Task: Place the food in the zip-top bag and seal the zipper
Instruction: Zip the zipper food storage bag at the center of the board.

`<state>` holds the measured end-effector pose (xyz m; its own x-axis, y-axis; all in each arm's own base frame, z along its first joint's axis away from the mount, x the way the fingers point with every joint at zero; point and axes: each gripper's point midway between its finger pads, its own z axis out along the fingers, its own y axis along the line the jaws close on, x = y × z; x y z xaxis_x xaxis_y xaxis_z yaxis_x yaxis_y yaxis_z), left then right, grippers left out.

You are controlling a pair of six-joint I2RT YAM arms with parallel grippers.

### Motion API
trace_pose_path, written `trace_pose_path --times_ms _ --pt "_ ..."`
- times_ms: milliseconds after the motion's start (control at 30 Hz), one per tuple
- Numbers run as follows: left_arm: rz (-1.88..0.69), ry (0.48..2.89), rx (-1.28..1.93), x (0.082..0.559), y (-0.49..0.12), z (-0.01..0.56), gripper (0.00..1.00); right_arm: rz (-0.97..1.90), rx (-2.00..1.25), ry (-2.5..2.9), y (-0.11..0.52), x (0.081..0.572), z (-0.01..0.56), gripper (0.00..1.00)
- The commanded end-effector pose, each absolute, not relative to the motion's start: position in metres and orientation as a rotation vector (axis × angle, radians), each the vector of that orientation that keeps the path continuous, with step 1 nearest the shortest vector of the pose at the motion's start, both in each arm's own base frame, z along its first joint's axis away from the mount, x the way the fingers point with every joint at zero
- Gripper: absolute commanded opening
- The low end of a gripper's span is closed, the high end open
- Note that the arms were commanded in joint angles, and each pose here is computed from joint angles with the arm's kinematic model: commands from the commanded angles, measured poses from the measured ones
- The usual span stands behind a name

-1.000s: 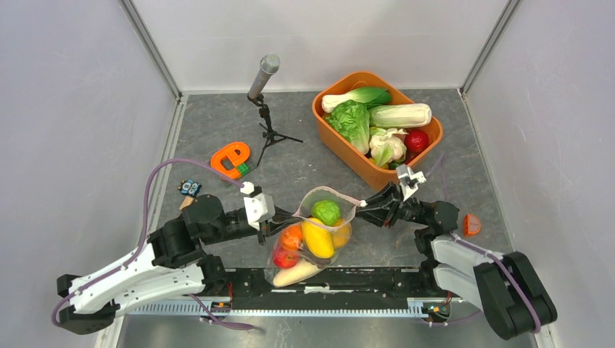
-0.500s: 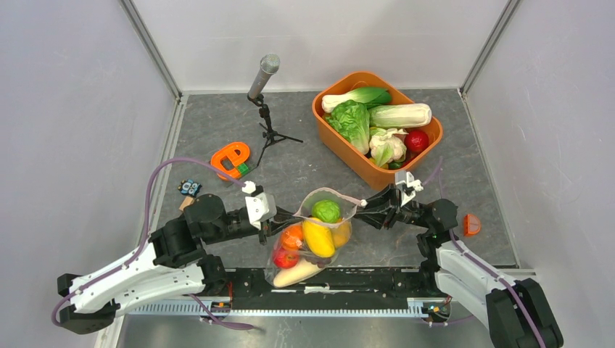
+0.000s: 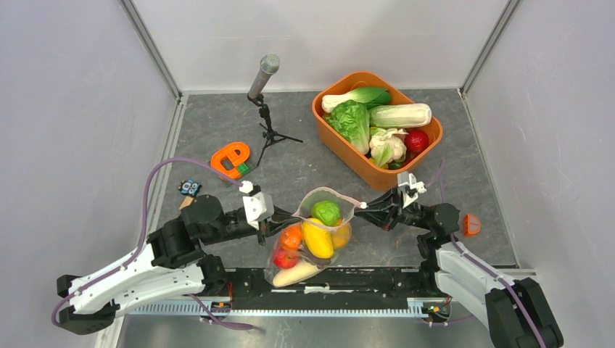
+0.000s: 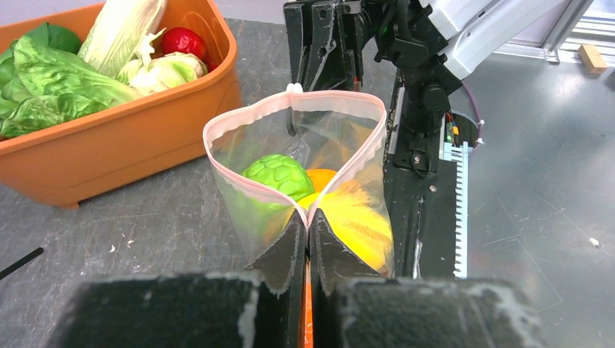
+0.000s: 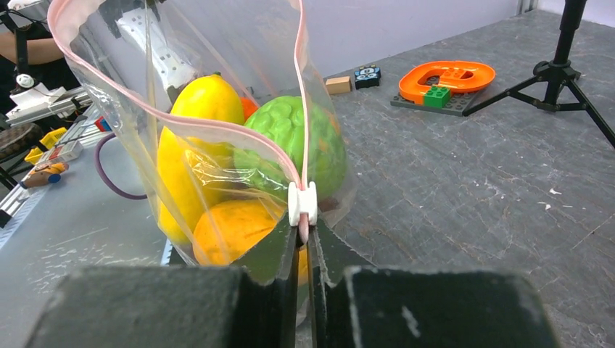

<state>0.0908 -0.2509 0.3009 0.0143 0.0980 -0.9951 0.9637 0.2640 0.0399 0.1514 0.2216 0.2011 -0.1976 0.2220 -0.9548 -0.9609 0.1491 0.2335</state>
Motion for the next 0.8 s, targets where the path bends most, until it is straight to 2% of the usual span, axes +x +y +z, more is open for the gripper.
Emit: trace_pose_path --times_ms 0,100,267,300,433,600,767 --pt "-0.985 1.296 1.006 0.089 -0.248 0.334 0.02 1.310 -0.826 1.250 0.220 0.146 0.202 0.08" --pt "-0.976 1.296 0.991 0.091 -0.245 0.335 0.02 1.306 -0.823 1.258 0.220 0.147 0.200 0.00" --pt "-0.962 1.299 0.979 0.093 -0.243 0.335 0.02 1.270 -0.808 1.258 0.218 0.152 0.202 0.00" --pt "-0.963 1.309 0.973 0.094 -0.244 0.334 0.07 1.259 -0.808 1.260 0.218 0.154 0.204 0.00" --pt "-0.956 1.368 0.937 0.098 -0.241 0.335 0.64 1.213 -0.820 1.270 0.218 0.161 0.212 0.00" --pt "-0.927 1.452 0.855 0.107 -0.233 0.358 0.85 1.137 -0.865 1.291 0.218 0.168 0.223 0.00" --pt "-0.956 1.441 0.935 0.101 -0.246 0.388 0.90 1.097 -0.904 1.251 0.218 0.167 0.250 0.00"
